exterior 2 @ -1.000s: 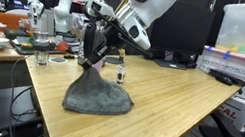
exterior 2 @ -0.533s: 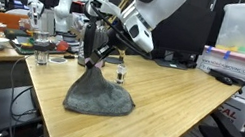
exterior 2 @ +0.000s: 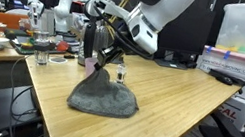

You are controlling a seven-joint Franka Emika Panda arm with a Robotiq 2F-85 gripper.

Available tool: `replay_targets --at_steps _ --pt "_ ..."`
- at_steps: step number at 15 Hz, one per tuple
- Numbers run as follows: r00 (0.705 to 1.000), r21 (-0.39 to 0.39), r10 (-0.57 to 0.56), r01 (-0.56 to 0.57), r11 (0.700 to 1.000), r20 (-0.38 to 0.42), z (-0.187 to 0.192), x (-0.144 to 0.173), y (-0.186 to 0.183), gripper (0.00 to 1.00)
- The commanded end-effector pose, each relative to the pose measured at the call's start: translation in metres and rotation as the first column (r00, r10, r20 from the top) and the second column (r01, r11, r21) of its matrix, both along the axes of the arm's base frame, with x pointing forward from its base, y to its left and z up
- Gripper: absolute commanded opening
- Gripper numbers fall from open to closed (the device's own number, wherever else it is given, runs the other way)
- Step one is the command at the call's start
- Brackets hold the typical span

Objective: Fold the towel

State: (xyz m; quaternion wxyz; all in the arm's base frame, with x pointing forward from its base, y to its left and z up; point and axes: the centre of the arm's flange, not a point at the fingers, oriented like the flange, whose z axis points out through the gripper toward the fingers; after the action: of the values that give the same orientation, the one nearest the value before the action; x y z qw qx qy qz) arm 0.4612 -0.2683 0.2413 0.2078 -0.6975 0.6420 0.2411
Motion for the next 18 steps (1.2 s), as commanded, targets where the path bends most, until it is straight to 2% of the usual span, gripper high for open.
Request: replay_targets --at_steps 1,4,5,15,16,18 --pt "0.996 -0.048 -0.086 0.085 0.995 -0.012 0.0051 -0.0067 -0.005 0.01" --pt "0.996 -0.046 -0.084 0.083 0.995 -0.02 0.0054 -0.0101 -0.0001 0.01" --pt "0.997 -0.031 -0.067 0.066 0.997 -0.024 0.0002 -0.0049 -0.0077 0.04" --pt "0.997 -0.03 -0.067 0.067 0.997 -0.028 0.0001 -0.0051 -0.0045 0.04" --pt "0.997 -0.03 -0.067 0.067 0.997 -0.028 0.0001 -0.0051 -0.0045 0.01" --pt "0.996 -0.03 -0.087 0.086 0.996 -0.02 0.0014 -0.01 -0.0073 0.01"
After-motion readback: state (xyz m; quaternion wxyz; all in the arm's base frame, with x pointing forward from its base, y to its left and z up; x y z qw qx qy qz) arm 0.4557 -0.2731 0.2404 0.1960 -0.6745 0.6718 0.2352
